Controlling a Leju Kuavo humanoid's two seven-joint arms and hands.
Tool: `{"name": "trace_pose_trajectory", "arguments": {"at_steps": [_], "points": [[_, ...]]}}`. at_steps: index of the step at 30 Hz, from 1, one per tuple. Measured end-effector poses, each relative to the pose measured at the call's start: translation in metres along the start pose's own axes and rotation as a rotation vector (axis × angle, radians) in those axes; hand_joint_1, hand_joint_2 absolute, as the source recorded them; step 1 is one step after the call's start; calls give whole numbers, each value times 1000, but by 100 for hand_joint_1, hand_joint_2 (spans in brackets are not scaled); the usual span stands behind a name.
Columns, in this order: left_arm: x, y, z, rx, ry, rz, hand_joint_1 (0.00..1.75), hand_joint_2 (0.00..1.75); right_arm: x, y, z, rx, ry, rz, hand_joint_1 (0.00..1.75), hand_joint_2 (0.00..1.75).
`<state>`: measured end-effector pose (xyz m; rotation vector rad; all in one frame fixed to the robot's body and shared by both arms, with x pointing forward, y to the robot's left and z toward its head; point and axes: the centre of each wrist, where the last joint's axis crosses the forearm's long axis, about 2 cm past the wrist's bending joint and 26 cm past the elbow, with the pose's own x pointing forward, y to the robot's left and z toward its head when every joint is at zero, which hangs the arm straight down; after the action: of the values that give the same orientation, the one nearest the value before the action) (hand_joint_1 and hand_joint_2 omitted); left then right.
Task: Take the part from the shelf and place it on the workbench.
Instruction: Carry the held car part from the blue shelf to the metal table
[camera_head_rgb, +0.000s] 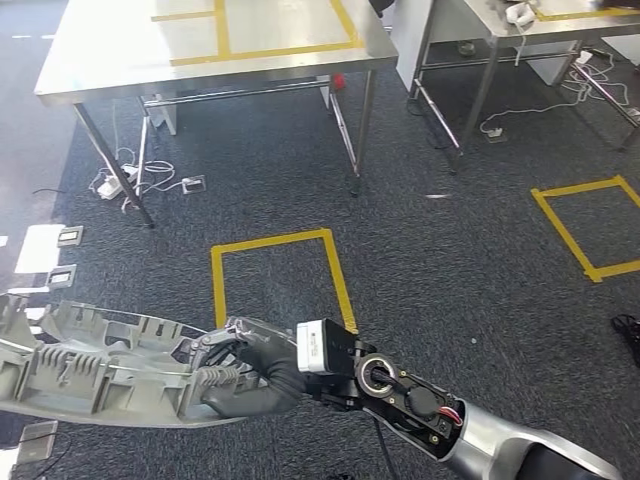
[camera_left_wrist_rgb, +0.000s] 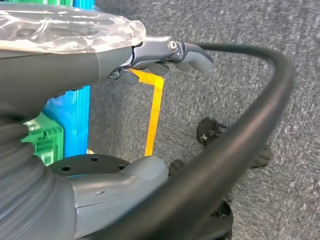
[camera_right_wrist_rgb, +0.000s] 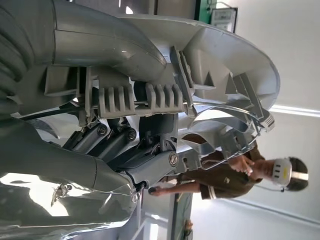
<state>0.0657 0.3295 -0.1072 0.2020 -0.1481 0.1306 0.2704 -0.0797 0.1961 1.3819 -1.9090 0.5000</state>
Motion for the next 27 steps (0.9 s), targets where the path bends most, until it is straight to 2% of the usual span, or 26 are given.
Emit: {"name": "trace_pose_trajectory", "arguments": {"at_steps": [27], "points": [[-2, -1, 0, 6, 15, 17, 0, 175, -2, -1, 3, -16, -13, -28, 175, 175]]}}
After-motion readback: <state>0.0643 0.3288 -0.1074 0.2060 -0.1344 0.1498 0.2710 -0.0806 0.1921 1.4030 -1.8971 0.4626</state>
